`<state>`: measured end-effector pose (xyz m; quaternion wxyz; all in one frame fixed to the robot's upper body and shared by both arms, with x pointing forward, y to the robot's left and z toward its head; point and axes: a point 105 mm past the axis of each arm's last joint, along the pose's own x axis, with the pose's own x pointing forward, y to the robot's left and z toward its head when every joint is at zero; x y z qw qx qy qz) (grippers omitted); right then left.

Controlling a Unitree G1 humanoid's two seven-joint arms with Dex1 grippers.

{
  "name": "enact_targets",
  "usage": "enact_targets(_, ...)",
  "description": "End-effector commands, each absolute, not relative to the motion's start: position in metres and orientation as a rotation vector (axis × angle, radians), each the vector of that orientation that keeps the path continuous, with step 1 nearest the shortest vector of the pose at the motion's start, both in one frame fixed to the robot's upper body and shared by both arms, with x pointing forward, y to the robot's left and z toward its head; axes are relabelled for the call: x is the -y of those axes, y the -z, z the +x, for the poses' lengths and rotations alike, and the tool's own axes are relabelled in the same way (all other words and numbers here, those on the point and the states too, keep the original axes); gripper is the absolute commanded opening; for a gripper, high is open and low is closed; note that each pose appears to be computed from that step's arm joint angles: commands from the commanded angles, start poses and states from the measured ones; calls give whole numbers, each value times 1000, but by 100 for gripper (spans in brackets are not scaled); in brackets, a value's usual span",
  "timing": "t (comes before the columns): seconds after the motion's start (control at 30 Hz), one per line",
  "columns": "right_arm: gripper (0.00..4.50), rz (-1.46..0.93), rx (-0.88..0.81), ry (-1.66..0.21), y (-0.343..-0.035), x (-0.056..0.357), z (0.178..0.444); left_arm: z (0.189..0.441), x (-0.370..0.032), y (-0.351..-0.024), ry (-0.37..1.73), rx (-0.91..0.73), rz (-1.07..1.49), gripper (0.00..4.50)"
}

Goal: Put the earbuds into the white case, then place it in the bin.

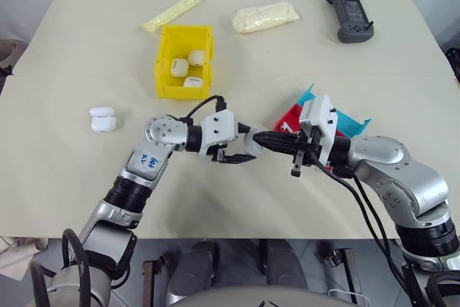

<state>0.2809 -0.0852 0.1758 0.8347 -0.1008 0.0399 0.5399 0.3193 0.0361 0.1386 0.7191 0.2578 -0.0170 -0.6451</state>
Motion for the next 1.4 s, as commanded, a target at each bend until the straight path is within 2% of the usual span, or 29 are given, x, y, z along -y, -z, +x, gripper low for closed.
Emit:
enact_targets(0.03, 4, -227, -67, -1146, -181, 83, 282, 317, -32, -149, 1435, 87, 591, 278)
enact_targets(0.17, 4, -244, -75, -1148, -180, 84, 282, 316, -32, -151, 1432, 97, 575, 278)
enact_targets(0.4, 4, -233, -116, -1065, -169, 108, 287, 311, -31, -166, 1429, 253, 564, 278)
enact_targets(0.6, 4, -223, -109, -1056, -168, 118, 283, 311, -32, -169, 1412, 289, 527, 278)
enact_targets(0.7, 4, -193, -74, -1037, -172, 124, 281, 311, -34, -175, 1391, 320, 491, 278)
enact_targets(0.77, 4, -155, 11, -1007, -184, 131, 279, 311, -39, -182, 1351, 351, 430, 278)
enact_targets(0.9, 86, -137, 33, -965, -186, 144, 266, 320, -60, -196, 1181, 374, 300, 278)
enact_targets(1.1, 280, -208, 174, -762, -197, 173, 258, 342, -107, -205, 782, 343, 213, 278)
enact_targets(1.27, 447, -238, 191, -678, -193, 184, 252, 368, -133, -224, 533, 340, 227, 278)
enact_targets(1.4, 447, -220, 206, -607, -187, 189, 252, 400, -141, -234, 441, 293, 231, 278)
